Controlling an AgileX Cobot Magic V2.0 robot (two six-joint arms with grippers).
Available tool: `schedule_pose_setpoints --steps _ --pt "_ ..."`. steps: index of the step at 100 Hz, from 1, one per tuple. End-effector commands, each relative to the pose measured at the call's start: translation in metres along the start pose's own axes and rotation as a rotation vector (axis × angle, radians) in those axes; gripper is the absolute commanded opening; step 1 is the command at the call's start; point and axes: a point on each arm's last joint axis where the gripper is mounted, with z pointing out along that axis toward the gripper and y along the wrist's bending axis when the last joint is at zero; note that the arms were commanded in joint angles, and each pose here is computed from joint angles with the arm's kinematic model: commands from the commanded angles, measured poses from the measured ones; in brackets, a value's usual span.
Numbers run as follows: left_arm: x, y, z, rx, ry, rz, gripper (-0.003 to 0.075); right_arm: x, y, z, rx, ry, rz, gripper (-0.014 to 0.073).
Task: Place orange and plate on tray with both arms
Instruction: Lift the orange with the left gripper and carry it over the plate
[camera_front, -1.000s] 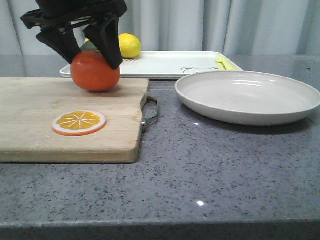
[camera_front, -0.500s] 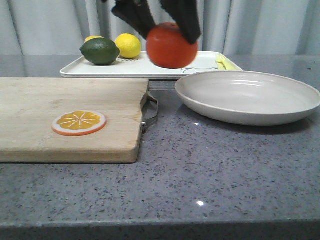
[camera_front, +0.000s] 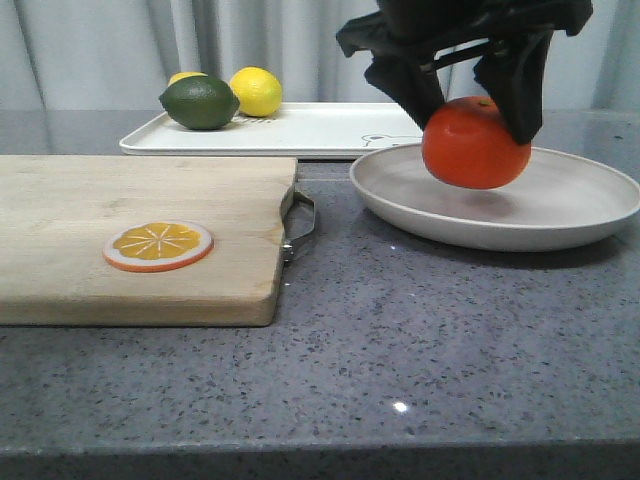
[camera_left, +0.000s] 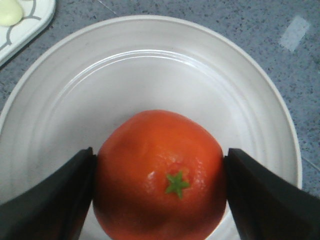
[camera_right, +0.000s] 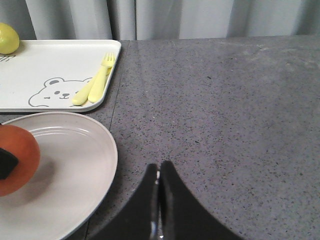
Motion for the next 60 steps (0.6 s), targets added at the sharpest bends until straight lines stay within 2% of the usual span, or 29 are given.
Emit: schedule_pose_setpoints --steps 1,40,47,60 --pt "-0.0178 -0.0105 -0.0333 0.021 -0.133 0.013 0.0283 -0.0178 0.0023 -0.0011 -0.015 -0.102 -0.008 -0.0059" --pt "-0.0212 -0.0088 -0.0295 0.009 -0.172 0.018 0.0293 -0.0178 0.0023 -0.0011 -0.015 -0.102 -0.008 -0.0059" --pt "-0.0212 -0.0088 -0.0295 0.008 -0.172 0.023 0.0323 -0.0178 0.0023 -0.0011 -0.015 -0.102 -0.008 -0.0059" --pt "-0.0212 -0.0088 -0.0295 0.007 -0.172 0.037 0.0433 -0.0178 0.0023 -0.0011 -0.015 -0.102 -0.008 -0.0059"
